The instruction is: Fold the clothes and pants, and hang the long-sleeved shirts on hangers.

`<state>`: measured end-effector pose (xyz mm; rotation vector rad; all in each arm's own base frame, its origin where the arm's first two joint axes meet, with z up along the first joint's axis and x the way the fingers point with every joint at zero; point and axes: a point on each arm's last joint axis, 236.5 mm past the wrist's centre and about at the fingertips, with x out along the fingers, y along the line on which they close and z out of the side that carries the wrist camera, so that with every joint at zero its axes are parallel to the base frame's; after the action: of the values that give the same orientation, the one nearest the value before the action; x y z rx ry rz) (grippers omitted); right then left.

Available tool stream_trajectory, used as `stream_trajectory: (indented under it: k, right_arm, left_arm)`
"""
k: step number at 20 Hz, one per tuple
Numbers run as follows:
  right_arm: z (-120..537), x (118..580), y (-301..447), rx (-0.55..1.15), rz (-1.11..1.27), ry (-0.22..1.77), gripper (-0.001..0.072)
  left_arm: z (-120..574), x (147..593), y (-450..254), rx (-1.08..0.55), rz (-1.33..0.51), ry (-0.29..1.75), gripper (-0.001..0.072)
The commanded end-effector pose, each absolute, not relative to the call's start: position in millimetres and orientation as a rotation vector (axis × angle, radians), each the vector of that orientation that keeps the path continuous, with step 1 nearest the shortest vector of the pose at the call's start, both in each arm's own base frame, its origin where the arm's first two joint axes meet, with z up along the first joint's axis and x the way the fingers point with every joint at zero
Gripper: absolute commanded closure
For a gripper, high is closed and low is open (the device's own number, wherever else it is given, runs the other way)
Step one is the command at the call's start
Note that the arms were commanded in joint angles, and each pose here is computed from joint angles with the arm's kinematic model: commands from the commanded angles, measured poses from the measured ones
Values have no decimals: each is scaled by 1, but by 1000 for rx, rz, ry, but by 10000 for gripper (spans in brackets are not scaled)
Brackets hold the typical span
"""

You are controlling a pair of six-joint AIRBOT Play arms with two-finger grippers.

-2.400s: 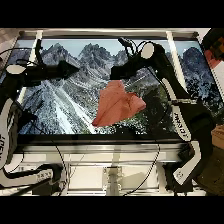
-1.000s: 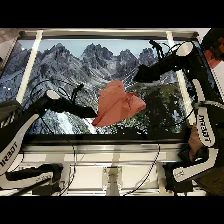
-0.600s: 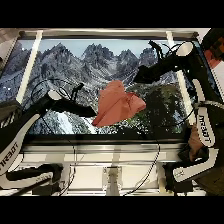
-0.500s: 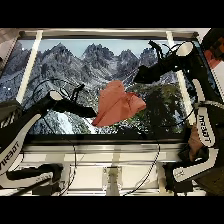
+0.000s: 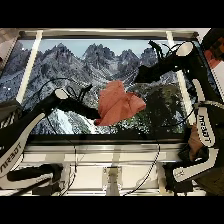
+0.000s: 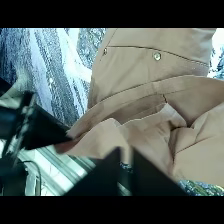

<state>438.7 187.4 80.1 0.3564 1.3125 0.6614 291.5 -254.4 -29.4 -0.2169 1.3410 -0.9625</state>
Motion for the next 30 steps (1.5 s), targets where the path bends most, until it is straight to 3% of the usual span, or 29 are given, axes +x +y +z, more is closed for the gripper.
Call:
stream_trajectory:
  k: [1,5,11,12,13,14,15,19,20,21,22,24,27,30]
  right_arm:
    - [79,455,181,346,616,1258,695]
    - [88,489,160,418,513,1149,696]
    - [132,513,130,442,465,1026,693]
    - [139,515,130,437,466,1010,658]
    - [144,517,128,440,460,999,533]
    - [149,518,128,437,462,987,357]
    - [152,519,128,435,463,980,298]
    - [151,516,129,430,466,991,304]
    - [149,514,129,427,467,1001,347]
    - [147,510,128,419,469,1020,606]
    - [144,508,127,409,468,1032,699]
    - [143,504,128,402,478,1049,698]
    - [134,488,146,380,534,1097,700]
    - [108,459,165,364,546,1145,700]
  left_arm:
    - [26,288,-278,-158,-1067,1203,692]
    - [47,247,-311,-59,-1191,1182,692]
    - [7,177,-359,133,-1346,1281,674]
    - [3,174,-364,141,-1349,1281,587]
    - [-1,174,-368,144,-1346,1275,474]
    - [-2,175,-371,143,-1341,1267,443]
    - [-2,178,-372,138,-1336,1258,411]
    - [10,199,-377,113,-1309,1195,414]
    - [19,211,-377,101,-1296,1169,437]
    - [29,226,-375,74,-1269,1145,513]
    - [42,247,-370,34,-1228,1117,557]
    - [70,290,-350,-25,-1149,1040,690]
    - [105,353,-292,-117,-973,913,689]
    - [136,388,-227,-174,-825,818,689]
